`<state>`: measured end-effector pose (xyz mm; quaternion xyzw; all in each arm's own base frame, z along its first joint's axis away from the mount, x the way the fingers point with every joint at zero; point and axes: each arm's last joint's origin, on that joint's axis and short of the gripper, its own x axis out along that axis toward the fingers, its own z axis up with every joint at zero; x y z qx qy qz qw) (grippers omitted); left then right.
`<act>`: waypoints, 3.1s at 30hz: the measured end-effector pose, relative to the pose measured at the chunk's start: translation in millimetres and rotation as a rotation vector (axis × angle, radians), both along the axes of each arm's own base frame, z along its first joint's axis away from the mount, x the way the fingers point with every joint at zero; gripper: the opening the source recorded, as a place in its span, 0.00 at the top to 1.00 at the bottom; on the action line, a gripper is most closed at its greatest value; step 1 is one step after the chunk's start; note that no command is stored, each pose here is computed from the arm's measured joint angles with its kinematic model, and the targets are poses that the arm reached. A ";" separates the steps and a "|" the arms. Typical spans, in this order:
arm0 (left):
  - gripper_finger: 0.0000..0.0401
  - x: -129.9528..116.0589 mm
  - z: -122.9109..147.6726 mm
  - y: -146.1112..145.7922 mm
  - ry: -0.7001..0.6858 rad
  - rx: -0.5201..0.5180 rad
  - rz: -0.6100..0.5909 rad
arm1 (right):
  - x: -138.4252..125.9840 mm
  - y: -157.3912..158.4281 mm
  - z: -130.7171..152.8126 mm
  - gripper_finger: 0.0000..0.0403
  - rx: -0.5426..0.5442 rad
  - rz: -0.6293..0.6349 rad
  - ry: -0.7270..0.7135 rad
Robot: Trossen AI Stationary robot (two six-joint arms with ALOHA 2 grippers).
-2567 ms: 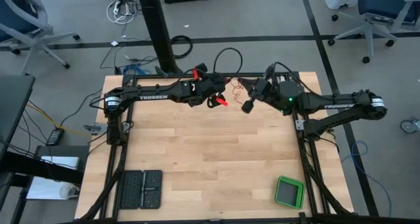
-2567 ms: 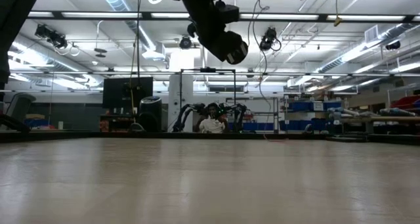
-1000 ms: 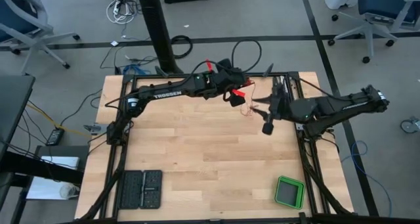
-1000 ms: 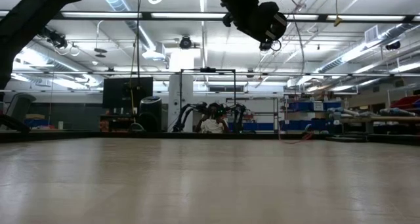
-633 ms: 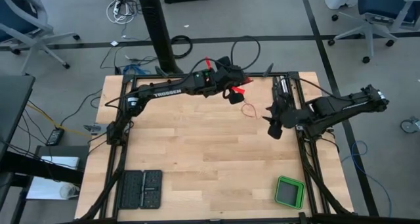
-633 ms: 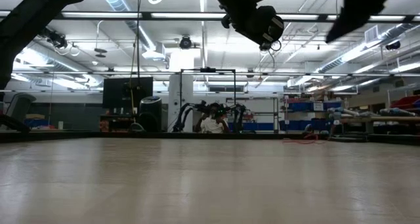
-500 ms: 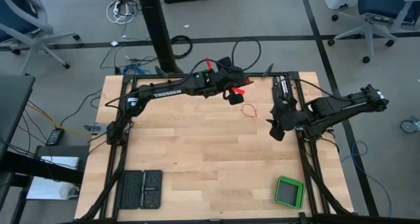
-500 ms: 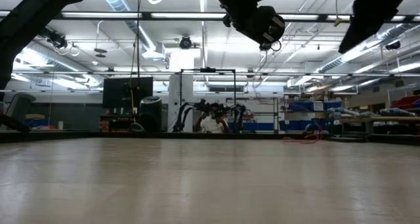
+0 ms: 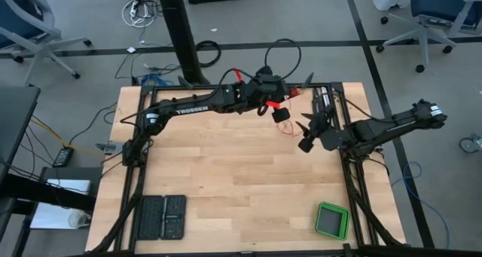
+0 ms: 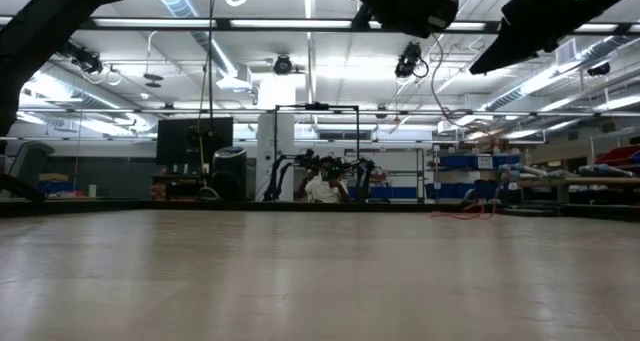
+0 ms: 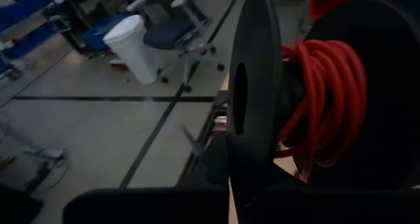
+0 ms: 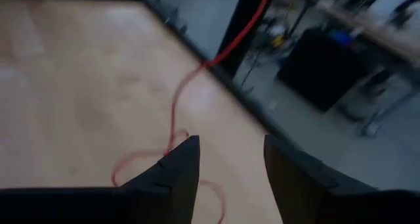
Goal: Coil cords
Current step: Coil the red wire cable onto the black spool
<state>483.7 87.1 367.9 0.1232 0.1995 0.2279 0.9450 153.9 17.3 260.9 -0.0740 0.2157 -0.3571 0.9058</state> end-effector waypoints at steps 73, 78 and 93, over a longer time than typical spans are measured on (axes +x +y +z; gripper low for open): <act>0.99 6.8 9.3 -19.5 -0.123 -0.063 -0.154 | -8.4 -22.9 -49.7 0.72 0.023 0.236 -0.189; 0.99 7.0 9.9 -19.7 -0.130 -0.062 -0.156 | -6.3 -22.1 -51.1 0.72 0.050 0.277 -0.188; 0.99 7.8 12.9 -20.8 -0.162 -0.057 -0.167 | 2.2 -28.4 -63.1 0.77 0.063 0.233 -0.101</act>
